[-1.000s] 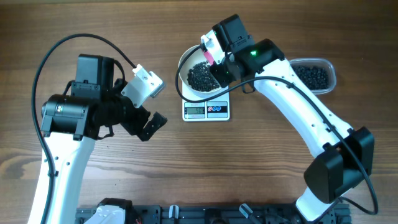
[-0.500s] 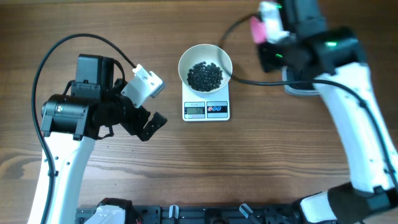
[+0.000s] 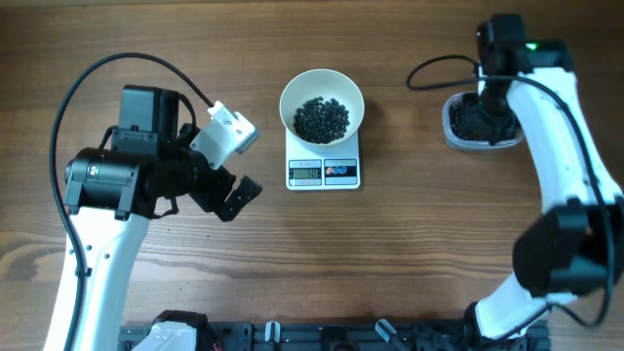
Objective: Scoop item into bowl and weigh 150g on scale
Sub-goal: 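Carry the filled scoop to the white bowl and pour beans, then return the scoop to the bean tub and scoop more beans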
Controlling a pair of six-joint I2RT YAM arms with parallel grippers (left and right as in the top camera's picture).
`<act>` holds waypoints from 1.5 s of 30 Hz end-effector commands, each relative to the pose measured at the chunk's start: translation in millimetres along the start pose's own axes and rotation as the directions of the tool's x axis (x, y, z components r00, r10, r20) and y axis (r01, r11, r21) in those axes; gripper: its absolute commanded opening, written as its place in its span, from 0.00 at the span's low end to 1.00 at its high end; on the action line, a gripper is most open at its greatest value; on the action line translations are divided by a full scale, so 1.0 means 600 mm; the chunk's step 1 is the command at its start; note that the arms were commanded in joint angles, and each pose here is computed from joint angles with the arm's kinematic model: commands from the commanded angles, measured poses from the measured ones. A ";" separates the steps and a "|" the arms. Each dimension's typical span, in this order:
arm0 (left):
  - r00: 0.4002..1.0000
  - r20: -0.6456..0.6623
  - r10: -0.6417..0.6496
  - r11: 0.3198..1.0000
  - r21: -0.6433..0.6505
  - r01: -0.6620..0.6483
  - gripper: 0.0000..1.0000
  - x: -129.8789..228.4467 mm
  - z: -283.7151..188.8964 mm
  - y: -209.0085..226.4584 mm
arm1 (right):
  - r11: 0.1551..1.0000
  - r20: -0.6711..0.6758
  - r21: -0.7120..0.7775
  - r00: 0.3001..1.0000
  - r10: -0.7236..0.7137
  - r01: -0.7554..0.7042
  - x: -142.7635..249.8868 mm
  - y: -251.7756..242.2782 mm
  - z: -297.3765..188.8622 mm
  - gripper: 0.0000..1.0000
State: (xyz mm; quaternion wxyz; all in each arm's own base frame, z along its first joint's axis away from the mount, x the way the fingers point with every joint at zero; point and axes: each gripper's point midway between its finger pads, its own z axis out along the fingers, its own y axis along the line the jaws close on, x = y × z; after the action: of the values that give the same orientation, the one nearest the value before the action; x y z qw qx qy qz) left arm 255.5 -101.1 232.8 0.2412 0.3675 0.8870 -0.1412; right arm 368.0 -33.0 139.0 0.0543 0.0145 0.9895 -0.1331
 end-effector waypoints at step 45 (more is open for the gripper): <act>1.000 0.003 0.017 1.000 -0.006 -0.017 1.00 0.002 -0.003 0.001 | 0.799 -0.082 -0.595 0.996 0.037 -0.079 0.010 0.052 0.075 0.04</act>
State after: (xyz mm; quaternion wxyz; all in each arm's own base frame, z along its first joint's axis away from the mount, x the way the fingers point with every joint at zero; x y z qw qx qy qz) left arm 255.7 -100.8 232.8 0.2412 0.3674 0.8872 -0.1403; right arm 374.8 -34.7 74.1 0.0259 0.0356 0.9922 0.1167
